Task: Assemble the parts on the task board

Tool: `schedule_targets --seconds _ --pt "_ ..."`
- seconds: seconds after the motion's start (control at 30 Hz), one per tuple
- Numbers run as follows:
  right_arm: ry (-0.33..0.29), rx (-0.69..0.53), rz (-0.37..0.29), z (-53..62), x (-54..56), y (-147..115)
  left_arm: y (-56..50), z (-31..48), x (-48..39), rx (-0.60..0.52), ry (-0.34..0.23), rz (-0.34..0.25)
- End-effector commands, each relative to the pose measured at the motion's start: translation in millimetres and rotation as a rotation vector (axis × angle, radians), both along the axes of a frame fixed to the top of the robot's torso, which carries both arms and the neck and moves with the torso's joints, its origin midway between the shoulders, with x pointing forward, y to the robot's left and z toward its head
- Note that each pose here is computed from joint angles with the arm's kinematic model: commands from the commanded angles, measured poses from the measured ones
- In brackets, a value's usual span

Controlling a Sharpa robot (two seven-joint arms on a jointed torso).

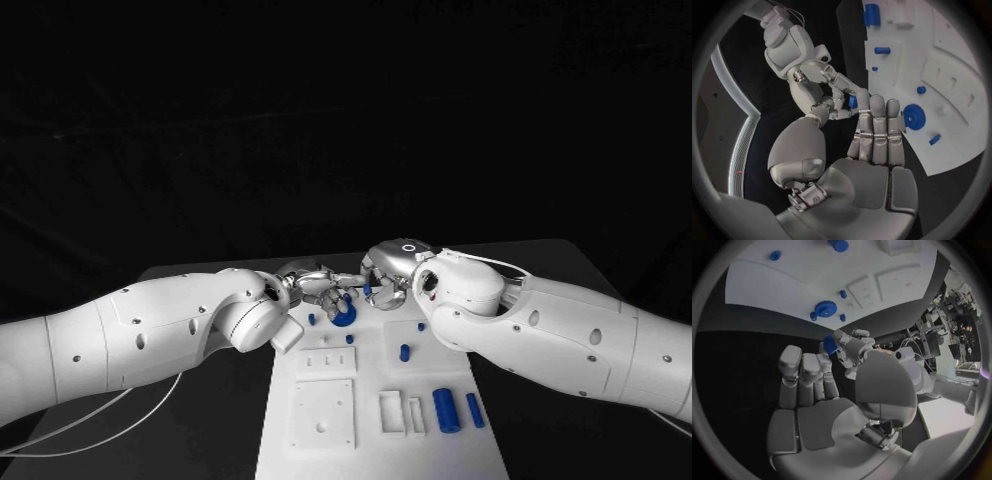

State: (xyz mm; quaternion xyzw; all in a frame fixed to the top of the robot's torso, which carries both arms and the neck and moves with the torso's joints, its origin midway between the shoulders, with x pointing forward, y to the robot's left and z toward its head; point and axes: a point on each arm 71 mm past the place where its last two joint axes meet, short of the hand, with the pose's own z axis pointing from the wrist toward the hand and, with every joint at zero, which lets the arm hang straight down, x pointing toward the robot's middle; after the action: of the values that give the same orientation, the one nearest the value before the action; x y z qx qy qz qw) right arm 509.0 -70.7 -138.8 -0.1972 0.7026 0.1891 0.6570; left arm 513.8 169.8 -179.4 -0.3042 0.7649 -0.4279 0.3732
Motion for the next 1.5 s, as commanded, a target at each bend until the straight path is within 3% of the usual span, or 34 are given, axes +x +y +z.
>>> schedule_targets --seconds 0.03,0.43,1.5 --pt "-0.006 -0.031 -0.003 -0.4 -2.4 2.4 -1.5 -0.9 -0.9 0.038 0.010 -0.017" --pt "0.003 -0.035 0.021 -1.7 -10.3 10.7 -2.1 -1.8 -1.4 0.046 0.021 -0.025" --pt "0.024 -0.057 0.039 -7.6 -15.5 19.0 -6.1 -2.7 -2.3 0.049 0.033 -0.046"
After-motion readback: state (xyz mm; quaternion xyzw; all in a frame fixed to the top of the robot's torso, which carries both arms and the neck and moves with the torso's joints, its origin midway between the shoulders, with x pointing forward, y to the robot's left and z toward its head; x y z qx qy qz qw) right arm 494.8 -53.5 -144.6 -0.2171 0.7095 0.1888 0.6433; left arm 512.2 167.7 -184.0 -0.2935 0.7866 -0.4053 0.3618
